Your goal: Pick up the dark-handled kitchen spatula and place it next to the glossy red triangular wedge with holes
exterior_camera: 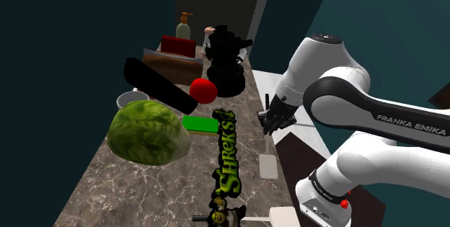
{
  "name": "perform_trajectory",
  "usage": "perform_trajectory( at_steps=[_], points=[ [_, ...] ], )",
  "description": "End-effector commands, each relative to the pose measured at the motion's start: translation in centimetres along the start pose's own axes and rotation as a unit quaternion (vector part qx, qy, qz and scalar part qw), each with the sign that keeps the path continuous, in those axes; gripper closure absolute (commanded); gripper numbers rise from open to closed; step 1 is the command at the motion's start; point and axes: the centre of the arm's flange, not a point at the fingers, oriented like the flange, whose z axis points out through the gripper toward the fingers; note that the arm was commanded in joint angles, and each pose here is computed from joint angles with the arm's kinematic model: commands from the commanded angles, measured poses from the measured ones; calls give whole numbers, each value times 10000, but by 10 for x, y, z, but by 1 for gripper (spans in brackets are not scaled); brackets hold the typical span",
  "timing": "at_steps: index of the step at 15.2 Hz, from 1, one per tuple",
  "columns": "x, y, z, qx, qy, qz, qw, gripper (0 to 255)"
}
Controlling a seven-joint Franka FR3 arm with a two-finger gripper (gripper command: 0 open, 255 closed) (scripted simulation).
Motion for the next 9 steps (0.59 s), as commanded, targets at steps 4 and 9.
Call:
perform_trajectory(
  at_steps=[4, 9],
  points=[
    [1, 0, -27, -2, 0, 0, 10000, 255],
    [3, 0, -54, -2, 0, 0, 10000, 255]
  ],
)
